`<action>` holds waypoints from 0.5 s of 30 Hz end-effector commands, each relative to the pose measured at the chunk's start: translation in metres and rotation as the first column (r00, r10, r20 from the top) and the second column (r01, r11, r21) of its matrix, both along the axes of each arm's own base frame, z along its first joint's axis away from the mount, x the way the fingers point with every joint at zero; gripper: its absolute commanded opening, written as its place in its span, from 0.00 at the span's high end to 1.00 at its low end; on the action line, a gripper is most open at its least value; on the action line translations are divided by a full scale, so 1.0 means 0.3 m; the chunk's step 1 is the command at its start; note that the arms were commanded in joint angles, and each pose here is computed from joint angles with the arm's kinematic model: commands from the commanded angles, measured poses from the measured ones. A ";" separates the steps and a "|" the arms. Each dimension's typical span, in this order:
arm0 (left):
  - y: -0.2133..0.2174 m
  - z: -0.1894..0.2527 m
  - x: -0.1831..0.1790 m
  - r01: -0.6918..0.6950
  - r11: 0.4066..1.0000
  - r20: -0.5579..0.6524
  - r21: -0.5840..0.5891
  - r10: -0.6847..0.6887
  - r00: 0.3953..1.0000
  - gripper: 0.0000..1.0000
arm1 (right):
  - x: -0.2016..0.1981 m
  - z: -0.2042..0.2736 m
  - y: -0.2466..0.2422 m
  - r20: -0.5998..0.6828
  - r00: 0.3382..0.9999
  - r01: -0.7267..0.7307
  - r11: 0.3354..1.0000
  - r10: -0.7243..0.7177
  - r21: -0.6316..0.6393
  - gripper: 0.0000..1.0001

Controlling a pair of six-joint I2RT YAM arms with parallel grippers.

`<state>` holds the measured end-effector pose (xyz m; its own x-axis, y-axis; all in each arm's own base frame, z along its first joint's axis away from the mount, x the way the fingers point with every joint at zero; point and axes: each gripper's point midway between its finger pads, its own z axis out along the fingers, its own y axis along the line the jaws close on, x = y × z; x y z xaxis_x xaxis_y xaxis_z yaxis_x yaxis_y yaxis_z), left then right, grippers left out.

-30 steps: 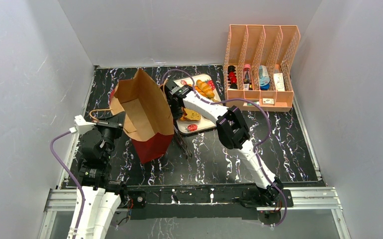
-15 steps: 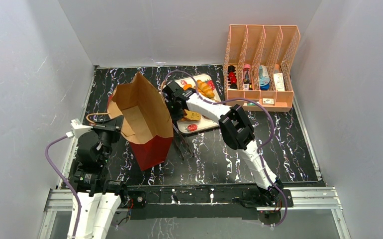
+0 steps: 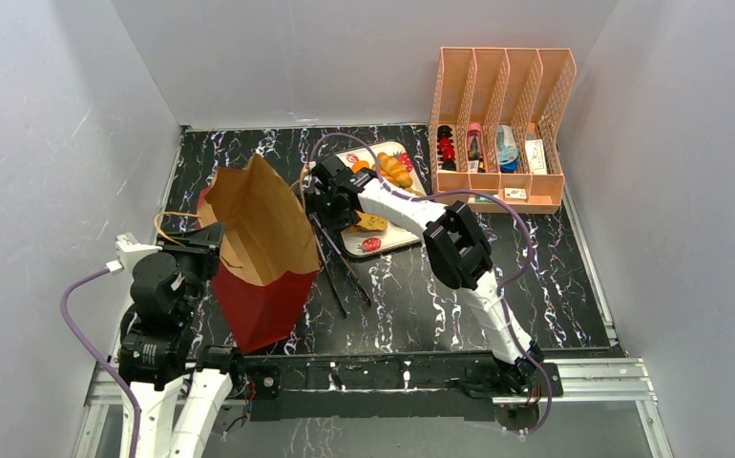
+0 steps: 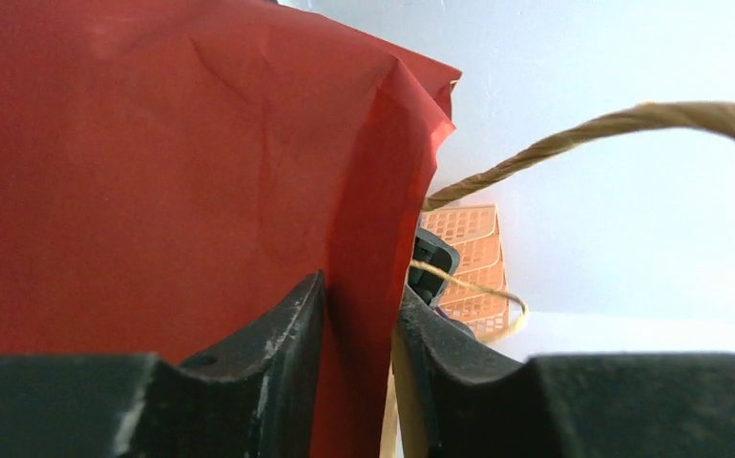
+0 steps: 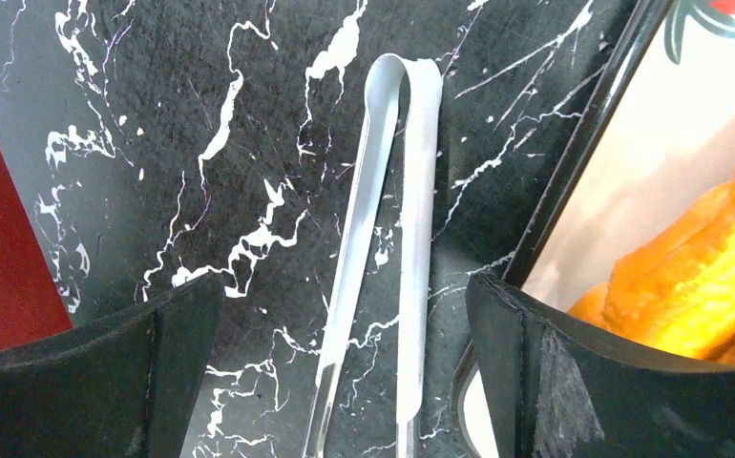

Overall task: Take the fake bread out of the paper bag
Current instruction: Place the clamp at the center of the board, then place the paper bag at the center of the board.

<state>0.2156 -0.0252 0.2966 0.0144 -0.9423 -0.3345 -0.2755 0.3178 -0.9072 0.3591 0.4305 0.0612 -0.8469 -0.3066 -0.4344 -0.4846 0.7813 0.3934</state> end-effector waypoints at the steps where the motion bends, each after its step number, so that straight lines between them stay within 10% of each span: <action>1: 0.018 0.038 -0.018 -0.015 0.999 -0.028 0.039 0.016 0.999 0.68 | 0.050 0.150 0.001 0.087 0.996 0.007 0.999 -0.010 0.043 0.02; 10: -0.004 0.040 0.025 0.019 0.999 -0.017 0.046 -0.018 1.000 1.00 | 0.053 0.256 -0.001 0.140 0.990 0.011 0.996 -0.024 0.086 0.02; 15: -0.022 0.073 0.092 0.034 0.999 0.074 0.039 -0.037 0.997 1.00 | 0.069 0.335 -0.037 0.188 0.980 0.042 0.995 -0.059 0.089 0.02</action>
<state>0.2249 -0.0259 0.3036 -0.0064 -0.9283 -0.3718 -0.2937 0.3572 -0.8867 0.3646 0.4251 0.0833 -0.8349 -0.2900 -0.4678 -0.4847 0.7901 0.3752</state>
